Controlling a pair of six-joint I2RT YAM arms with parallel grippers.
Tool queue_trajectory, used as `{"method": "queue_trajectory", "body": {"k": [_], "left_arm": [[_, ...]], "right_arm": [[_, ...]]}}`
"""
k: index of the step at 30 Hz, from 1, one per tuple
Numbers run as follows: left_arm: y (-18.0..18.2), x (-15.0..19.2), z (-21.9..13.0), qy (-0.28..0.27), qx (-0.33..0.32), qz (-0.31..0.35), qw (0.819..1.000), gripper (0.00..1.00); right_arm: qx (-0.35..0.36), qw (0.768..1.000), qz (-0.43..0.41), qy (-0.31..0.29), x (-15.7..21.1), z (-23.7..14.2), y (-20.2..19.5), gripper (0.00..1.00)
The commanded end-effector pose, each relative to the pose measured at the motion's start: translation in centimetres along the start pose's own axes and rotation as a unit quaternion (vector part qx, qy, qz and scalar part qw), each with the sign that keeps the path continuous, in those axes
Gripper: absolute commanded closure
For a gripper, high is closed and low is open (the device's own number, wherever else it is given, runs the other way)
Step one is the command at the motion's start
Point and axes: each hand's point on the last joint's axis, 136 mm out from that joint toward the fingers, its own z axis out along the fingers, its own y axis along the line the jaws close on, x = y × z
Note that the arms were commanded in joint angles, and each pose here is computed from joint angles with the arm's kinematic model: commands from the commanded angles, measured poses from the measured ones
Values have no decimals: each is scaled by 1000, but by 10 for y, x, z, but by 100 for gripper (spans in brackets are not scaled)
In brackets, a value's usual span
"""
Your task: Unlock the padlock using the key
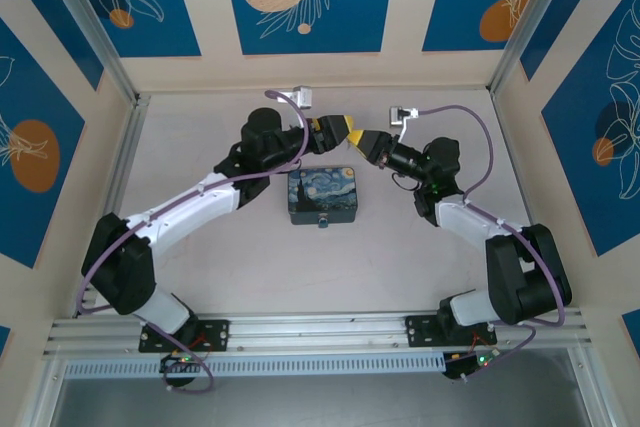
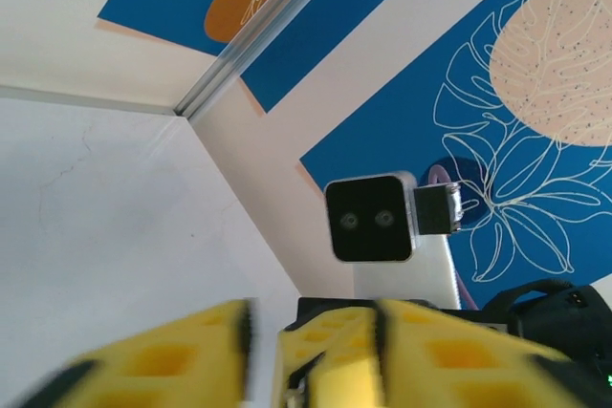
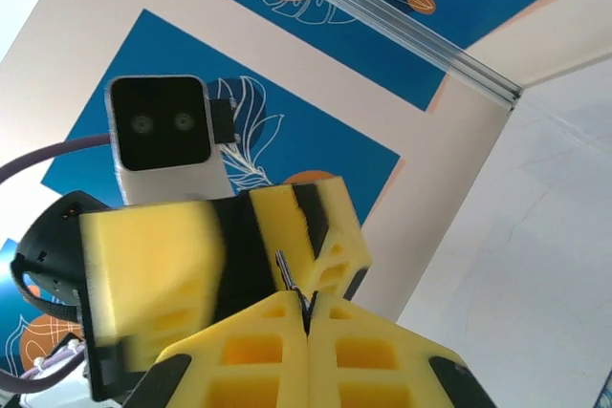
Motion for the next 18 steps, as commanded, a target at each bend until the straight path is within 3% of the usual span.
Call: {"method": "queue_trajectory", "body": {"k": [1, 6, 12, 18], "left_arm": [[-3, -9, -27, -20, -27, 8, 999, 16], [28, 25, -61, 36, -110, 11, 993, 0], [63, 87, -94, 100, -152, -1, 983, 0], [83, 162, -105, 164, -162, 5, 973, 0]], "right_arm": [[36, 999, 10, 5, 5, -8, -20, 100], [111, 993, 44, 19, 14, -18, -56, 100], [169, 981, 91, 33, 32, -26, -101, 100], [189, 973, 124, 48, 52, -23, -125, 100]]}}
